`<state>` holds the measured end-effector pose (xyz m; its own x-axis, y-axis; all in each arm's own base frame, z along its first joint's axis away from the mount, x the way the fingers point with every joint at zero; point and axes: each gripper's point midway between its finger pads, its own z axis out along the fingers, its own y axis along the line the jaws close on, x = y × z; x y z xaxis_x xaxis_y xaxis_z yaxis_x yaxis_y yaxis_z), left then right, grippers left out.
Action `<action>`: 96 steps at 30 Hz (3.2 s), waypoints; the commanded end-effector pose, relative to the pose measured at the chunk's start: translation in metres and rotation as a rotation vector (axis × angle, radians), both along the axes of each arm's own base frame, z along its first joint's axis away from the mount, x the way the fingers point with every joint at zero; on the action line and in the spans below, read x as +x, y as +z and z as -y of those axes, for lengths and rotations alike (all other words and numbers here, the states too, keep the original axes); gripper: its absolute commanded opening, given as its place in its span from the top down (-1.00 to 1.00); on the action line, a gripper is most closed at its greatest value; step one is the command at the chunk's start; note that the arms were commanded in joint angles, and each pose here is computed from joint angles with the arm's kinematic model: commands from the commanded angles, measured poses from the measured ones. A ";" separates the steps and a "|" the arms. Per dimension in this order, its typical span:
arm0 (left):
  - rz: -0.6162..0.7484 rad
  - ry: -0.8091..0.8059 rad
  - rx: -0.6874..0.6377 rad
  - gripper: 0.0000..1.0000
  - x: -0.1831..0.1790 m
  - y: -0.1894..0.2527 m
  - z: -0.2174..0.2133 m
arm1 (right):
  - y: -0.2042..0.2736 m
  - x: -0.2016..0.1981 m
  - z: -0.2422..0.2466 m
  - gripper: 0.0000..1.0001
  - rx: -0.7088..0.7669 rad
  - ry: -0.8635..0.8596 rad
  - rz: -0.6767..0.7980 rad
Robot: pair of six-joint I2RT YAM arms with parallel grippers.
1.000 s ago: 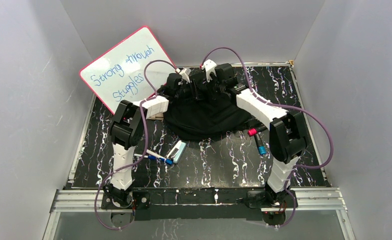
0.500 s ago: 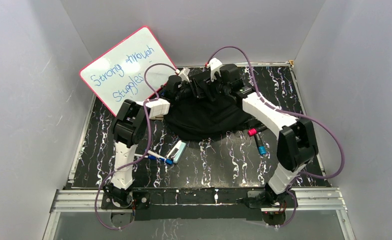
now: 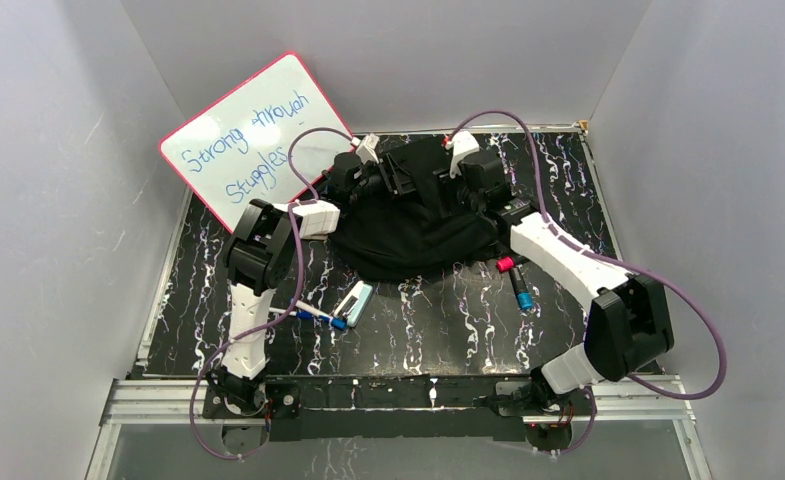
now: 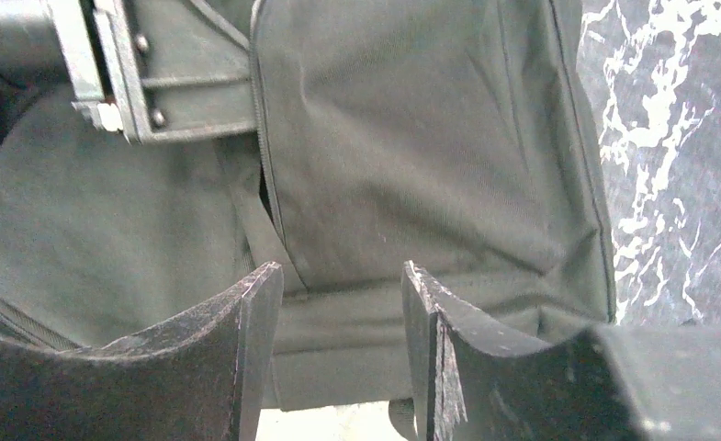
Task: Pack the student bag
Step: Unzip the student bag at the center of the board, then pick up the stationery from the center of the board.
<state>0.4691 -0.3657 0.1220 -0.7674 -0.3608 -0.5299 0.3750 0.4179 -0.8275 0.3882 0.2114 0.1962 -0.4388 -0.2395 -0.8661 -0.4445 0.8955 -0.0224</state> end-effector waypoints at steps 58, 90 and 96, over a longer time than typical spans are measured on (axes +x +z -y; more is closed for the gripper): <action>0.144 0.235 0.417 -0.27 -0.075 0.061 -0.118 | -0.060 -0.073 0.143 -0.43 0.077 -0.706 -0.223; 0.107 0.231 0.458 -0.32 -0.095 0.051 -0.133 | -0.158 -0.107 0.176 -0.37 0.055 -0.639 -0.599; 0.096 0.222 0.455 -0.32 -0.095 0.047 -0.131 | -0.167 -0.109 0.179 -0.27 0.030 -0.641 -0.622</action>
